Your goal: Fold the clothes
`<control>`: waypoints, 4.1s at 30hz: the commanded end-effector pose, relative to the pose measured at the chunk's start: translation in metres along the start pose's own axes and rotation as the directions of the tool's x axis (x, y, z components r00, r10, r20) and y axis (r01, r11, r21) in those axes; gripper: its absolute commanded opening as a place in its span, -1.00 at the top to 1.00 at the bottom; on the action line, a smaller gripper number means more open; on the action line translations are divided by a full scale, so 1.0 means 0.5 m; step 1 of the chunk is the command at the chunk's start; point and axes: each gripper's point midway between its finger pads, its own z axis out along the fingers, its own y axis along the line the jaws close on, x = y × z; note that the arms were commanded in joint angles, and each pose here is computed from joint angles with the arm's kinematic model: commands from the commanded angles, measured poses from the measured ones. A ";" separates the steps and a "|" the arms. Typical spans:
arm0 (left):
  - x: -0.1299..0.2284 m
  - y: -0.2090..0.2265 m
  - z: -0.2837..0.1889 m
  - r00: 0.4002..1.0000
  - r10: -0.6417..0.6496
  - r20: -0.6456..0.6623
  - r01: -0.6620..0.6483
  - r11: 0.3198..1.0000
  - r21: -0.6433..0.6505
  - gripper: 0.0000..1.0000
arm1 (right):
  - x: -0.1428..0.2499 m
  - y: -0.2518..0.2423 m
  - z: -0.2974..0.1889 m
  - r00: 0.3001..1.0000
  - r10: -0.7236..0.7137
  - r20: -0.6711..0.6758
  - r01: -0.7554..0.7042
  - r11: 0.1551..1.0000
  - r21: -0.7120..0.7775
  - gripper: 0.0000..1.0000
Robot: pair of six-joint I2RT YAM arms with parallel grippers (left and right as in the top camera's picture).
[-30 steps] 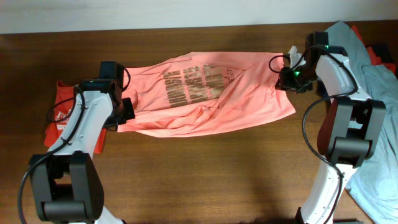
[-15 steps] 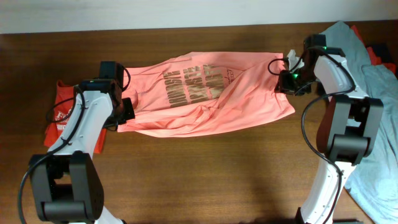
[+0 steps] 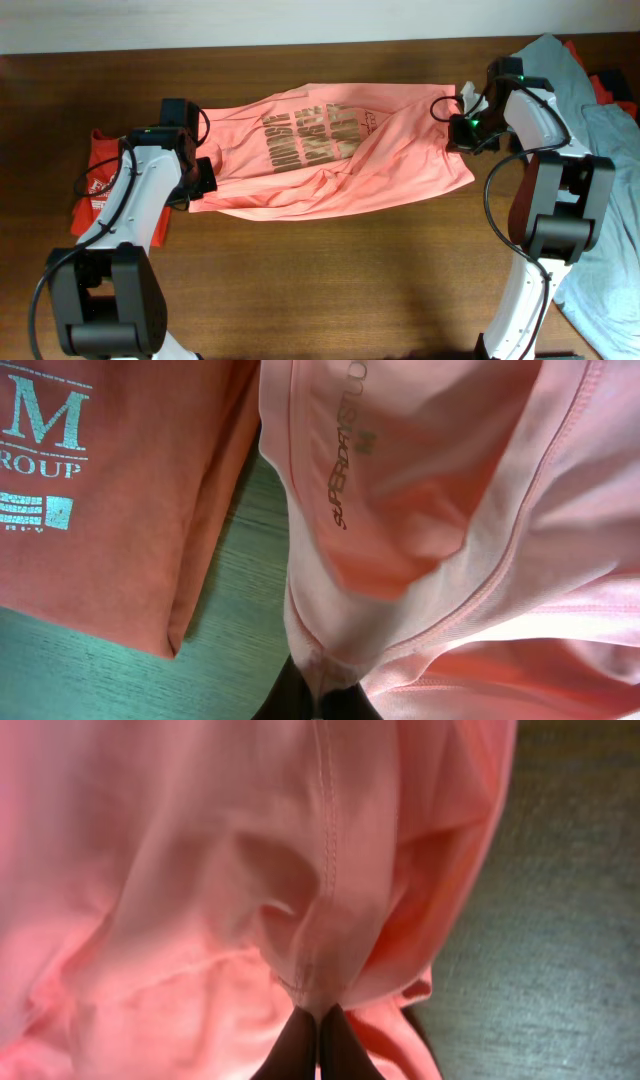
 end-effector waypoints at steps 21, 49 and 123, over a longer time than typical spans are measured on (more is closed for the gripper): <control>-0.056 0.125 -0.273 0.961 -0.137 0.240 0.119 0.989 0.087 1.00 | 0.136 0.064 -0.657 0.844 -0.026 0.536 -0.087 0.979 0.185 0.92; -0.038 0.085 -0.490 0.865 -0.159 0.476 -0.099 0.876 0.472 1.00 | 0.190 0.094 -0.775 0.720 -0.034 0.694 -0.095 0.985 0.146 0.92; -0.027 0.049 -0.038 0.959 0.020 -0.283 0.020 0.990 0.138 1.00 | 0.254 -0.029 -0.279 0.993 0.114 -0.009 -0.112 0.984 0.138 0.92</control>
